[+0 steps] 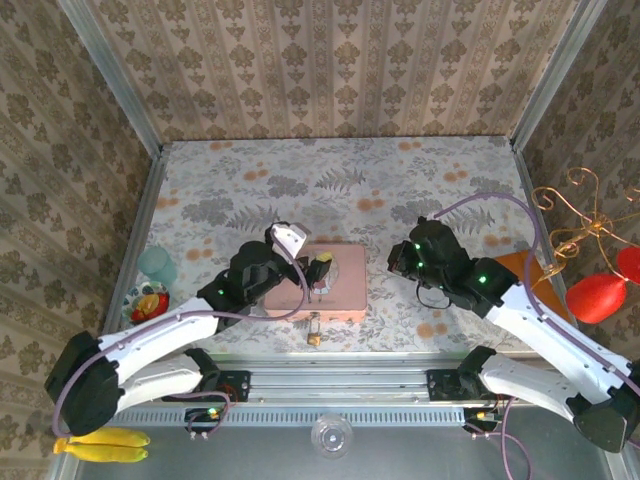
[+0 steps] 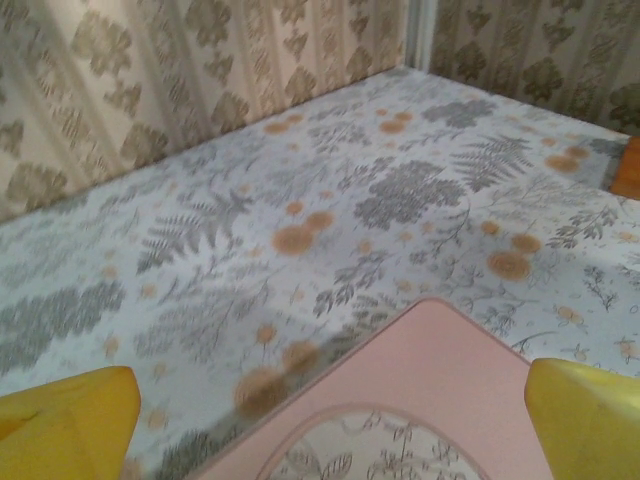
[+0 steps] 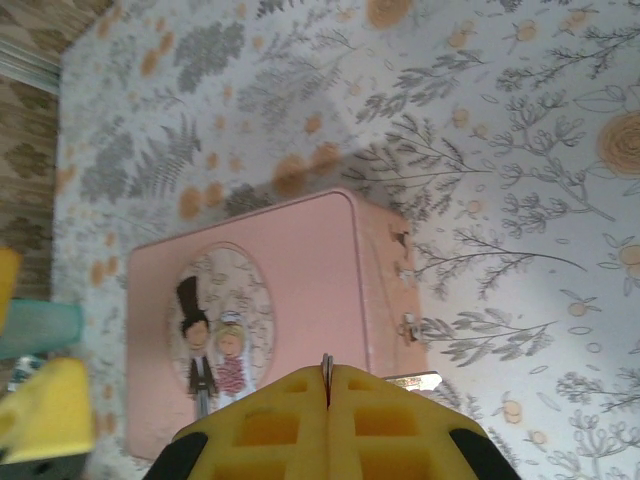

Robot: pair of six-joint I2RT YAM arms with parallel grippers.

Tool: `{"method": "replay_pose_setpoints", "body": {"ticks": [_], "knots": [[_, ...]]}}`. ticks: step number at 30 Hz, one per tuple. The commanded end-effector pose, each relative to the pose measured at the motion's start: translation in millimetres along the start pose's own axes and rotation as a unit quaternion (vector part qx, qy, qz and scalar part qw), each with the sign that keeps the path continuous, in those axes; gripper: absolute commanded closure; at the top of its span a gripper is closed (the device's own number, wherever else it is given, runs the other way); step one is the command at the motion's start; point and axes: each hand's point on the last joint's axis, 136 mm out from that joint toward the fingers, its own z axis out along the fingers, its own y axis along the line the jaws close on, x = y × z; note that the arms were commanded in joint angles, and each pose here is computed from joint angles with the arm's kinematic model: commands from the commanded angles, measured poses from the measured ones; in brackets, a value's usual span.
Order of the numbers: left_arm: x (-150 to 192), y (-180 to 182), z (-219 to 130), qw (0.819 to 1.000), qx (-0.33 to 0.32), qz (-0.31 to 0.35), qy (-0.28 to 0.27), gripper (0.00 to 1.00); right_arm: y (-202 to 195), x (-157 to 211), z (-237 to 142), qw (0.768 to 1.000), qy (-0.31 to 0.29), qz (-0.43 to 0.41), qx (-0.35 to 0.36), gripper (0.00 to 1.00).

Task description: Unlock the padlock with the key

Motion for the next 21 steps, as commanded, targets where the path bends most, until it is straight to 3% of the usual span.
{"method": "replay_pose_setpoints", "body": {"ticks": [1,9,12,14,21], "knots": [[-37.8,-14.8,2.9,0.993,0.041,0.056,-0.091,0.02,20.7,-8.4,-14.3,0.998,-0.007,0.044,-0.051,1.0],[-60.6,-30.3,17.8,0.982,0.062,0.071,-0.165,0.08,68.0,-22.9,-31.5,0.977,-0.014,0.125,-0.17,1.0],[-66.3,-41.5,21.7,0.976,0.075,0.081,-0.186,0.1,74.8,-28.8,-37.6,0.969,-0.025,0.153,-0.193,1.0],[-68.2,-53.5,23.4,0.971,0.098,0.097,-0.198,0.17,75.5,-32.0,-39.9,0.962,-0.033,0.176,-0.205,1.0],[-76.1,-75.7,30.3,0.961,0.114,0.118,-0.222,0.21,83.3,-33.2,-39.2,0.942,-0.031,0.234,-0.24,1.0]]}}
